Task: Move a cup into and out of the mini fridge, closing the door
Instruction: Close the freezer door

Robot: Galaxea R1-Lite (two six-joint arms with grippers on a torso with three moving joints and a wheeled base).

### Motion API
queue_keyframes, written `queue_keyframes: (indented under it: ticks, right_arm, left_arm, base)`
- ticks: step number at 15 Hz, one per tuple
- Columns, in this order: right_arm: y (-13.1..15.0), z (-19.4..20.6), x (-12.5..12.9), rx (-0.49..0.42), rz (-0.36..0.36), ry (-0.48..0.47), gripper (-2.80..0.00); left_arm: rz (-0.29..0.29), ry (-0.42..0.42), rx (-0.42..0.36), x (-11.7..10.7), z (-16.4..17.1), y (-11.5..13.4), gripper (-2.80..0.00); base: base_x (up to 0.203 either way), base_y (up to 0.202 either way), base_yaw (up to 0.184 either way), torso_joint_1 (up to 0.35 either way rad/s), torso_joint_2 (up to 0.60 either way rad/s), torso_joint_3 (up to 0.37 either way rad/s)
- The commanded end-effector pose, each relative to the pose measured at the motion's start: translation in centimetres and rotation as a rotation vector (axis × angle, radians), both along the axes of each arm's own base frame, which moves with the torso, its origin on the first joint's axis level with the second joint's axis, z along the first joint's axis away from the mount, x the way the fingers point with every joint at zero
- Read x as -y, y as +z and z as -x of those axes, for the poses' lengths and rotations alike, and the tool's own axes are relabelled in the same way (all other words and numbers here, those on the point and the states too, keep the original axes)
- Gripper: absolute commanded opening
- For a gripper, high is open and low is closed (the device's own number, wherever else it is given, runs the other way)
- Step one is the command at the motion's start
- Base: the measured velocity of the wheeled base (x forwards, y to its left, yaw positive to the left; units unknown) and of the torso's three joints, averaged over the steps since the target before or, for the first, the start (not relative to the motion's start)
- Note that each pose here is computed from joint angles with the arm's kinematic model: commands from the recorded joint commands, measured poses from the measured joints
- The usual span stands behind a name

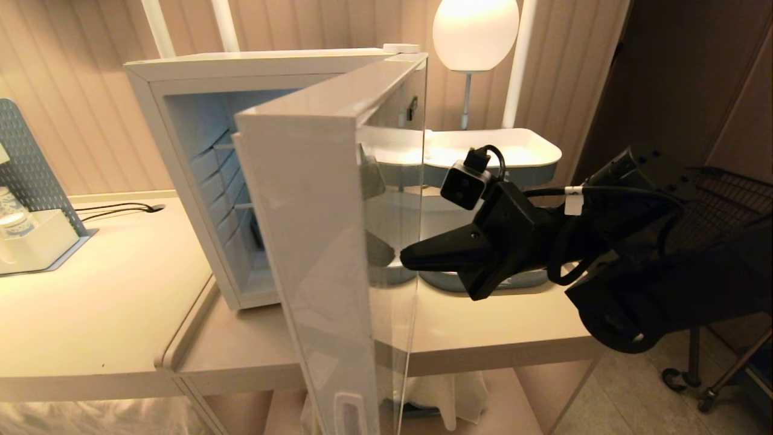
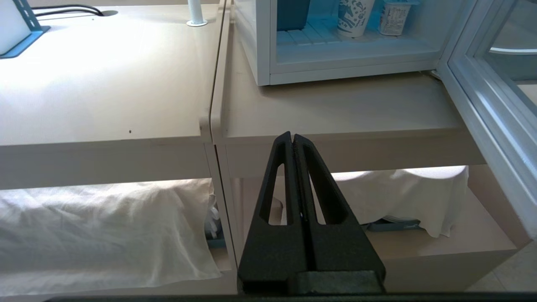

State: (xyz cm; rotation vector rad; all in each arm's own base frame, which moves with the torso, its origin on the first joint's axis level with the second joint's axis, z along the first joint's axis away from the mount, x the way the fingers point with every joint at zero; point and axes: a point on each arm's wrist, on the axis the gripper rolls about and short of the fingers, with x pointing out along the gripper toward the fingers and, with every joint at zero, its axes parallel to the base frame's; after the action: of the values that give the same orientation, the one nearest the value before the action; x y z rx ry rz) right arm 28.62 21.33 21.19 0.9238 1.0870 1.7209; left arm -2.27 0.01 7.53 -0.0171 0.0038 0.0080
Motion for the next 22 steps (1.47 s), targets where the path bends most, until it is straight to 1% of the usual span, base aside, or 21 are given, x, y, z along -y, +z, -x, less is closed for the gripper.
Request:
queue_keyframes:
  ticks: [1,4,7,9,10,11,12,13,14,15,16,18,20,22]
  right_arm:
    - [-0.3,-0.1,-1.5,0.0,-0.005,0.029,-2.8]
    - [0.3,-1.0,-3.2,0.001,-0.009,0.041,-2.8]
    - [1.2,-2.4,-5.4,-0.005,0.015,0.046,-2.8]
    - [0.7,-2.8,-7.0,-0.022,0.052,-0.003,-2.8]
    - [0.1,-2.8,-7.8,-0.025,0.087,-0.044,-2.8]
    - [-0.5,-2.6,-8.5,-0.016,0.138,-0.086,-2.8]
    - [-1.3,-2.2,-9.3,0.004,0.214,-0.139,-2.8]
    - [-1.7,-1.7,-10.3,0.061,0.296,-0.199,-2.8]
    - [-1.5,-1.2,-11.4,0.145,0.354,-0.246,-2.8]
    - [-1.3,-0.8,-12.7,0.215,0.393,-0.274,-2.8]
    - [-1.3,-0.6,-13.9,0.259,0.409,-0.285,-2.8]
    - [-2.0,-1.1,-15.7,0.302,0.437,-0.336,-2.8]
    - [-3.7,-1.9,-17.0,0.346,0.491,-0.46,-2.8]
    - [-4.6,-2.4,-17.7,0.387,0.497,-0.569,-2.8]
  left_arm:
    - [0.001,0.001,-0.001,0.0,0.0,0.0,-2.8]
    - [0.001,0.001,-0.001,0.0,0.0,0.0,-2.8]
    - [0.001,0.001,-0.001,0.0,0.0,0.0,-2.8]
    - [0.001,0.001,-0.001,0.0,0.0,0.0,-2.8]
    - [0.001,0.001,-0.001,0.0,0.0,0.0,-2.8]
    - [0.001,0.001,-0.001,0.0,0.0,0.0,-2.8]
    - [0.001,0.001,-0.001,0.0,0.0,0.0,-2.8]
    - [0.001,0.001,-0.001,0.0,0.0,0.0,-2.8]
    - [0.001,0.001,-0.001,0.0,0.0,0.0,-2.8]
    - [0.001,0.001,-0.001,0.0,0.0,0.0,-2.8]
    - [0.003,0.001,-0.001,0.0,0.0,0.0,-2.8]
    - [0.003,0.001,-0.001,0.0,0.0,0.0,-2.8]
    - [0.006,0.001,-0.001,0.0,0.0,0.0,-2.8]
    - [0.006,0.001,-0.001,0.0,0.0,0.0,-2.8]
  base:
    - [0.0,0.0,0.0,0.0,0.0,0.0]
    - [0.0,0.0,0.0,0.0,0.0,0.0]
    - [0.0,0.0,0.0,0.0,0.0,0.0]
    - [0.0,0.0,0.0,0.0,0.0,0.0]
    - [0.0,0.0,0.0,0.0,0.0,0.0]
    - [0.0,0.0,0.0,0.0,0.0,0.0]
    - [0.0,0.0,0.0,0.0,0.0,0.0]
    - [0.0,0.0,0.0,0.0,0.0,0.0]
    - [0.0,0.0,0.0,0.0,0.0,0.0]
    - [0.0,0.0,0.0,0.0,0.0,0.0]
    - [0.0,0.0,0.0,0.0,0.0,0.0]
    - [0.0,0.0,0.0,0.0,0.0,0.0]
    - [0.0,0.0,0.0,0.0,0.0,0.0]
    - [0.0,0.0,0.0,0.0,0.0,0.0]
